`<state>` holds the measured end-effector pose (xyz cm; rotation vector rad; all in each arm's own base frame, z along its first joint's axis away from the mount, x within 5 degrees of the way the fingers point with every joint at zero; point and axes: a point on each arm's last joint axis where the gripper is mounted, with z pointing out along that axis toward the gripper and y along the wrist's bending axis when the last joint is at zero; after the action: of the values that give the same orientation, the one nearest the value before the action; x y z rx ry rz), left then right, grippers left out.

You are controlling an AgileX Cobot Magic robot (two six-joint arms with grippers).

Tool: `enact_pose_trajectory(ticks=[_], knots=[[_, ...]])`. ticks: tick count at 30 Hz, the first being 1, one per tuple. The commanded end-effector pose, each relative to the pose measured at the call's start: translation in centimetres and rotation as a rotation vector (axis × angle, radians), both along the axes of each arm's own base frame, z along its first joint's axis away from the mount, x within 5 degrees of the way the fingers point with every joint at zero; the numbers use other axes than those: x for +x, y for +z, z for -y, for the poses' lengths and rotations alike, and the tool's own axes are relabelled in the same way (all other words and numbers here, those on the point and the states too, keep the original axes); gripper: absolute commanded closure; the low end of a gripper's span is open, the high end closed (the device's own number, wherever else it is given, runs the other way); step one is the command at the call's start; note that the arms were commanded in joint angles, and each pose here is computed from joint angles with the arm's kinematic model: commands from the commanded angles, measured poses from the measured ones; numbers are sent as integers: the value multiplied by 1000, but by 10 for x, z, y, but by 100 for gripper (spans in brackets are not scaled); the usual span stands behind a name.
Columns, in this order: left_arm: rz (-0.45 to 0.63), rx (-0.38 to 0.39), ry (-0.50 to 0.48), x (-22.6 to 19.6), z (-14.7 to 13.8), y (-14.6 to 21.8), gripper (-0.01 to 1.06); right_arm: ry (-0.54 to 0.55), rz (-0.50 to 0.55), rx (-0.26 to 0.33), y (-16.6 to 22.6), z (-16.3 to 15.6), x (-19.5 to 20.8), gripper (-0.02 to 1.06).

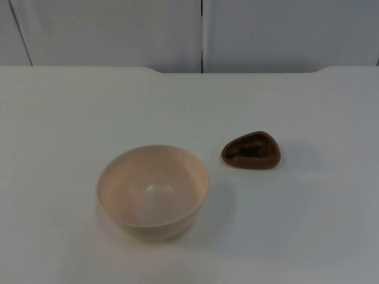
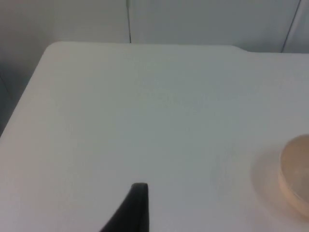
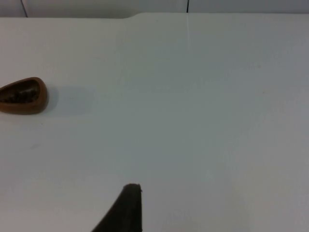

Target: Pick up the bowl with the left hand and pour the coffee beans from the cup into the bowl with the right hand.

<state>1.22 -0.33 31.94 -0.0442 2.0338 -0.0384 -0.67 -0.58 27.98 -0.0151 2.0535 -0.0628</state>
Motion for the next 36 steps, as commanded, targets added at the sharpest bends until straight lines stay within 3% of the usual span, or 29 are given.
enact_pose_trajectory(ticks=[1, 15, 23, 36], knots=[[-2, -16, -8, 3, 1, 2, 0, -8, 9, -2, 0, 0, -1, -1], [-62, -93, -22, 24, 5, 3, 0, -8, 9, -2, 0, 0, -1, -1], [-163, -146, -39, 53, 8, 0, 0, -8, 9, -2, 0, 0, -1, -1], [-275, -202, -198, 113, 20, -3, 0, -8, 9, -2, 0, 0, -1, -1]])
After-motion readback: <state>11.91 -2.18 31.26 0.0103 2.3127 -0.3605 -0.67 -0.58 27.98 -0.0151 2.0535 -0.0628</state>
